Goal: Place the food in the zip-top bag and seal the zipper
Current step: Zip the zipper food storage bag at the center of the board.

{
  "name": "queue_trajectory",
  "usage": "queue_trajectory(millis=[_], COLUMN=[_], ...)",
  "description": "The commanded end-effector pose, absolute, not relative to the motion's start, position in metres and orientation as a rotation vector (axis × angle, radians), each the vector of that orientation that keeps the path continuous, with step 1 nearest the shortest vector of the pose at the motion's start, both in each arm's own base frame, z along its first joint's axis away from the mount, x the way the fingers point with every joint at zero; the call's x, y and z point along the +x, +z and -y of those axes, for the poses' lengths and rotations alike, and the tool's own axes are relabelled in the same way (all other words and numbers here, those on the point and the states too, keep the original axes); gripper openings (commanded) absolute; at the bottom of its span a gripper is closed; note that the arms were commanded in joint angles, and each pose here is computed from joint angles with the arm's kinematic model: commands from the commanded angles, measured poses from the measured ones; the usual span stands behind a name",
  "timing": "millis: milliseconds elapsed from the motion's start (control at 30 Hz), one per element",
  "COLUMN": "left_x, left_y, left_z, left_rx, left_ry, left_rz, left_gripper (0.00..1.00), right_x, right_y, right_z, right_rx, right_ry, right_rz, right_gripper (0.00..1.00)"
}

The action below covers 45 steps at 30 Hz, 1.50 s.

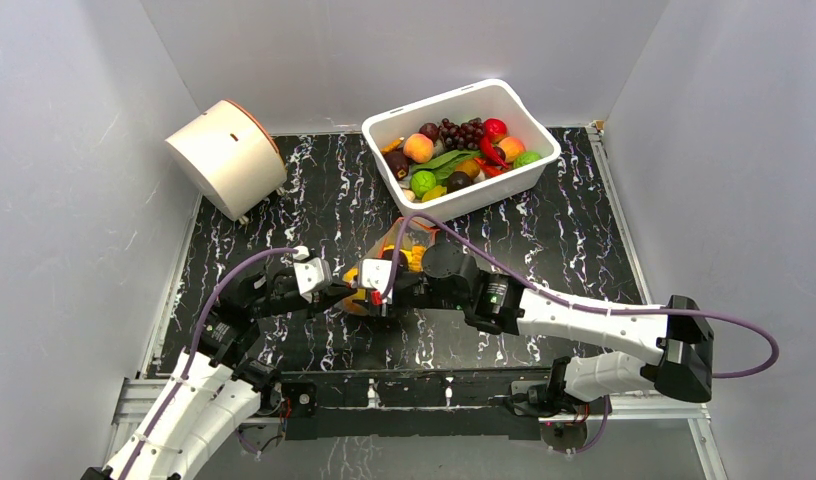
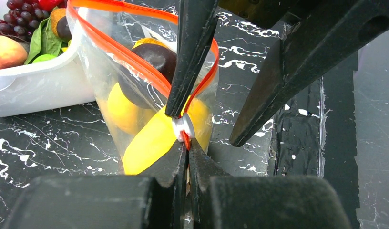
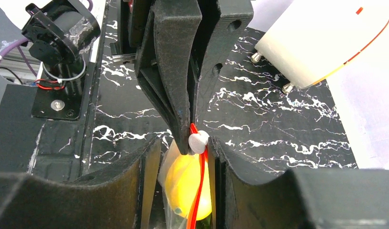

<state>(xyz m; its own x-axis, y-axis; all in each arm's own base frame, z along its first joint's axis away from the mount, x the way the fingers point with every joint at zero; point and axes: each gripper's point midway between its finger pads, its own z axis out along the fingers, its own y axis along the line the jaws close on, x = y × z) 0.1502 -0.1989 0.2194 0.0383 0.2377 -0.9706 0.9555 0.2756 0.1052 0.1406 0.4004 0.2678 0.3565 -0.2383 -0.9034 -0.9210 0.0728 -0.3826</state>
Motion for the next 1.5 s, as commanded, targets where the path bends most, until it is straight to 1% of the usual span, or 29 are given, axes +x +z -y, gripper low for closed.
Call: queue_trajectory(millis=[0, 233, 367, 467, 600, 733, 867, 1000, 1100, 1233, 1467], left_x=[0.143, 0.143, 0.143, 0.142, 0.142, 0.141, 0.142, 0.141, 0.140, 0.140, 0.137], left_y=[0.233, 0.233, 0.231, 0.232, 0.233, 0.233, 0.232, 0.234, 0.236, 0.241, 0.248], left_z=[0.204, 0.204, 0.204, 0.204, 0.204, 0.204, 0.204, 0.203, 0.203, 0.202, 0.202], left_rx=[1.222, 1.228, 1.232, 1.237, 1.238, 1.240, 1.236, 1.242, 1.241, 1.217, 1.197], left_ry=[-0.846, -0.845, -0.846, -0.848, -0.848, -0.849, -0.847, -0.841, -0.840, -0.824, -0.829], left_rz=[-1.352, -1.351, -1.354, -1.351, -1.348, -1.349, -1.354, -1.351, -1.341, -1.323, -1.288], left_gripper=[0.00, 0.00, 0.00, 0.00, 0.00, 0.00, 0.00, 0.00, 0.00, 0.00, 0.00], right_x=[0.148, 0.150, 0.153, 0.155, 0.153, 0.149, 0.149, 0.152, 0.166, 0.179, 0.181], right_y=[0.305, 0.312, 0.313, 0.308, 0.302, 0.294, 0.284, 0.279, 0.281, 0.284, 0.275], right_z=[-0.410, -0.409, -0.408, -0.409, -0.410, -0.411, -0.413, -0.412, -0.403, -0.388, -0.366], right_rx=[-1.371, -1.368, -1.367, -1.387, -1.415, -1.441, -1.467, -1.478, -1.438, -1.433, -1.483], right_ry=[0.703, 0.688, 0.663, 0.646, 0.652, 0.668, 0.668, 0.650, 0.564, 0.519, 0.484], right_rz=[-1.036, -1.027, -1.028, -1.034, -1.039, -1.042, -1.064, -1.089, -1.126, -1.147, -1.203], right_gripper=[0.41, 0.45, 0.49, 0.49, 0.36, 0.33, 0.28, 0.10, 0.01, 0.00, 0.00])
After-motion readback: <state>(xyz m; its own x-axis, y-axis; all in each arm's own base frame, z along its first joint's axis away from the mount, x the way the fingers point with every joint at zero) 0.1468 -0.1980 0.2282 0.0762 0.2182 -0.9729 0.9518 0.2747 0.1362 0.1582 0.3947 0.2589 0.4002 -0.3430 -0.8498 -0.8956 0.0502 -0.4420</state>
